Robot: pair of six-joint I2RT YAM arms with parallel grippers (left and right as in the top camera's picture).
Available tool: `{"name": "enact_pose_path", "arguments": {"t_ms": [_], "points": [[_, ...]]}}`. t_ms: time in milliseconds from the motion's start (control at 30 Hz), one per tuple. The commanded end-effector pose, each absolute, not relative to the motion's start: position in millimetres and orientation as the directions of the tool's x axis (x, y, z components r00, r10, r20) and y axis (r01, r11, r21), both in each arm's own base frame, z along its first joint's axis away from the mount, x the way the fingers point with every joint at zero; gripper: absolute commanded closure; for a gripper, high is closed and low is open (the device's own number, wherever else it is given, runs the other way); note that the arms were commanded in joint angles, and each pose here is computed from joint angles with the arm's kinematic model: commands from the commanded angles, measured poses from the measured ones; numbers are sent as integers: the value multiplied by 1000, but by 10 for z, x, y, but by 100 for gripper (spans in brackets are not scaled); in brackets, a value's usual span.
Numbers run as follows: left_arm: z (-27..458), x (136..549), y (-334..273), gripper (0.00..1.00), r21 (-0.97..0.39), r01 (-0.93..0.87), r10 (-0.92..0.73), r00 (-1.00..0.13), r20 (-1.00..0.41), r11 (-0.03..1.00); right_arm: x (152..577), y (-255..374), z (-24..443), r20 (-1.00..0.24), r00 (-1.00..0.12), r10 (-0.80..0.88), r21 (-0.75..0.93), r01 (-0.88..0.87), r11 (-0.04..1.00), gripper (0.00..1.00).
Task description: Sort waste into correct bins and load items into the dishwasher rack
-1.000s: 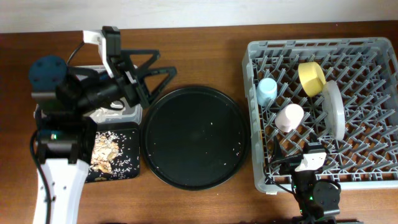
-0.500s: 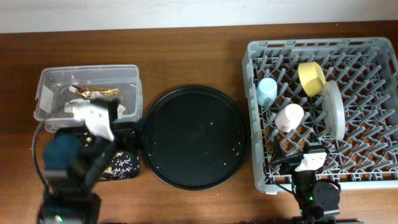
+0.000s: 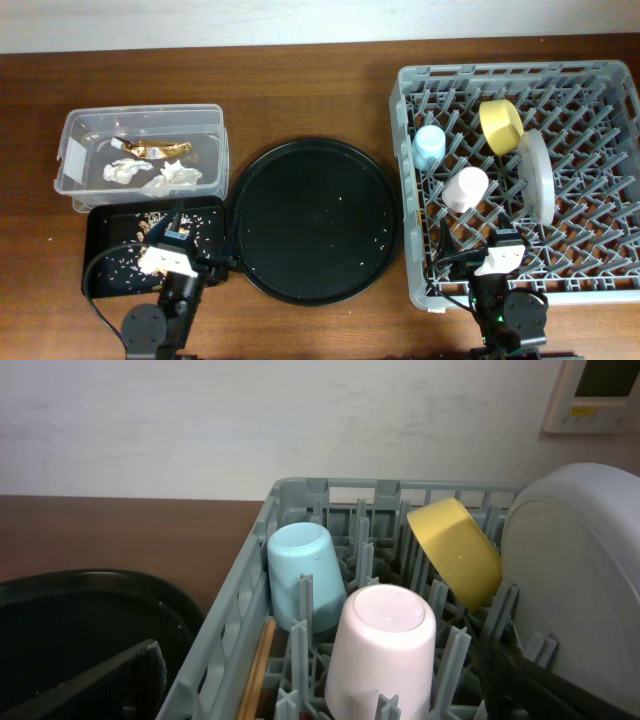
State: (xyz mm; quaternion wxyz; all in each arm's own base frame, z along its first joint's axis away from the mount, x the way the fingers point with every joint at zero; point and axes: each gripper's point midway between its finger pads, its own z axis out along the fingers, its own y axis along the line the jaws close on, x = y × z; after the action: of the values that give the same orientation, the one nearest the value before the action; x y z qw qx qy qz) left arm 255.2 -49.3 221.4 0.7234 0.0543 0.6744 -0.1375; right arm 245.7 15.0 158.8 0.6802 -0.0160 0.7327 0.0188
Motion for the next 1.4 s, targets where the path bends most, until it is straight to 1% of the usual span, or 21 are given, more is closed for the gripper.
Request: {"name": "enact_pose_path", "arguments": {"t_ms": [0,100,200,400,500,633,1367], "points": [[2091,2534,-394,0,-97,216,-115,73,-991,972,2457,134,1565,-997,-75,13,16,-37,999,2],[1993,2522,-337,1,-102,183,-116,67,-991,978,2457,135,1565,-997,-76,13,16,-37,999,2],[1873,2516,-254,1,-110,130,-115,26,-993,985,2458,134,1561,-997,-77,13,16,-37,999,2],[1489,2466,-106,1,-112,29,-108,-115,-988,993,2458,134,1561,-997,-77,13,16,-37,999,2],[1548,2459,-106,1,-31,39,-27,-87,-996,999,2458,134,1561,-997,-77,13,16,-37,999,2],[1559,2457,-104,1,30,43,33,-79,-996,999,2458,134,1561,-997,-77,13,16,-37,999,2],[1558,2457,-105,1,31,44,35,-80,-996,999,2458,134,1561,-997,-77,13,16,-37,999,2]]}}
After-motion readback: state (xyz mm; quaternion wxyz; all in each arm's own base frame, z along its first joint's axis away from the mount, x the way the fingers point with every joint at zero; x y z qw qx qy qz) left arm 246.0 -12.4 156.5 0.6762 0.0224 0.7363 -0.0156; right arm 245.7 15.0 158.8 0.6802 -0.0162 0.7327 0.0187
